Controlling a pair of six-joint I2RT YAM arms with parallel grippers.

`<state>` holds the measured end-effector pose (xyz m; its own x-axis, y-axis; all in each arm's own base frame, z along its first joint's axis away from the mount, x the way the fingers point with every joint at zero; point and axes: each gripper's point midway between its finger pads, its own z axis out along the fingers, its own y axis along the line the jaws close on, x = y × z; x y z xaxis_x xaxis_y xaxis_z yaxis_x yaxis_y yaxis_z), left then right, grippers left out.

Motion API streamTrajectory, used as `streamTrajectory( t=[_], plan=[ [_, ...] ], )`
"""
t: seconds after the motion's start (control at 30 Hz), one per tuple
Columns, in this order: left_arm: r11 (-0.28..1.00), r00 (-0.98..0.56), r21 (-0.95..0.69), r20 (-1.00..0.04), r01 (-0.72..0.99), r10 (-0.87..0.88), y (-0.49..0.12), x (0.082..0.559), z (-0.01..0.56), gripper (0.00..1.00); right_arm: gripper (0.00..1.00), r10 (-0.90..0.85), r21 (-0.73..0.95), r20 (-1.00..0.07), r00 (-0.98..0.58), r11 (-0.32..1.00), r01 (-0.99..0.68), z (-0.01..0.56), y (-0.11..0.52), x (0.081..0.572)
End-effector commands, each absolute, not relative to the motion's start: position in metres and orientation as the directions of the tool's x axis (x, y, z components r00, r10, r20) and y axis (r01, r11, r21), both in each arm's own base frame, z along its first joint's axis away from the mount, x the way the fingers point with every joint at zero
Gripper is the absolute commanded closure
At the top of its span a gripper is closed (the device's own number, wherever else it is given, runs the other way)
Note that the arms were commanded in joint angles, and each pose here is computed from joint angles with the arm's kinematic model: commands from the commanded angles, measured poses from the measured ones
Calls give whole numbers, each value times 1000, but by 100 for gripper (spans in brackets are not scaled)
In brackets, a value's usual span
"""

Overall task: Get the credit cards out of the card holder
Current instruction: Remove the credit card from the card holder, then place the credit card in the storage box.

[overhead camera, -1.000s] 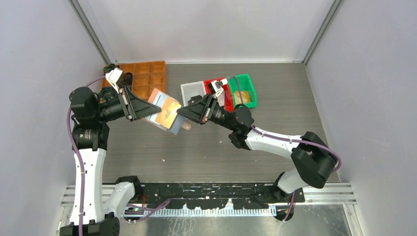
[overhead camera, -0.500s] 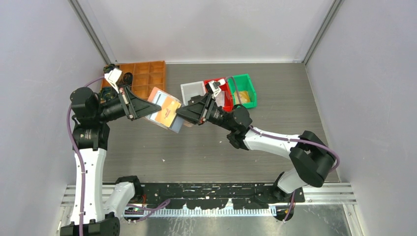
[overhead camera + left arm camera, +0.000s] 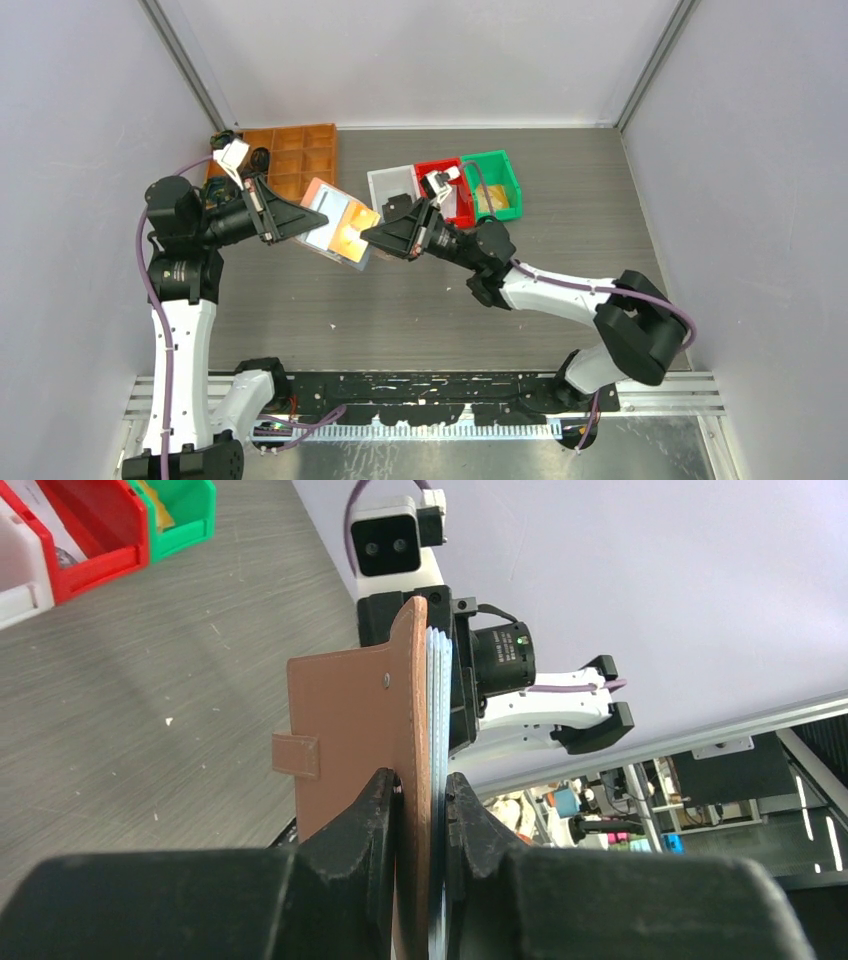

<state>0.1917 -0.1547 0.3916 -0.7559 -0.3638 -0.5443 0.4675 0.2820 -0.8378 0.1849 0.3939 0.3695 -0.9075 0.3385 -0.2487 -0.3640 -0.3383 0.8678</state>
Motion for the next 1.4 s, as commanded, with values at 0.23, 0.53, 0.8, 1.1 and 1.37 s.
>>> streamTrajectory(
  t=[0.23,0.53,0.8,1.1,1.37],
  plan=[
    [382,-619,-676,-734,630,-279,-151,182,402,100,99,443,917,-376,-814,51,-396,350,297,249],
    [430,-618,-643,-755,634,-217,-148,175,372,100,99,441,670,-645,-625,718,-185,294,158,362],
    [418,-622,-639,-758,646,-197,-149,171,366,100,99,272,387,-646,-714,922,1,218,116,435],
    [412,-646,-645,-746,643,-160,-148,174,344,99,99,184,305,-607,-773,952,-13,153,116,477],
    [488,-691,-657,-709,575,-141,-140,199,305,100,97,135,316,-565,-814,947,-63,117,135,498]
  ],
)
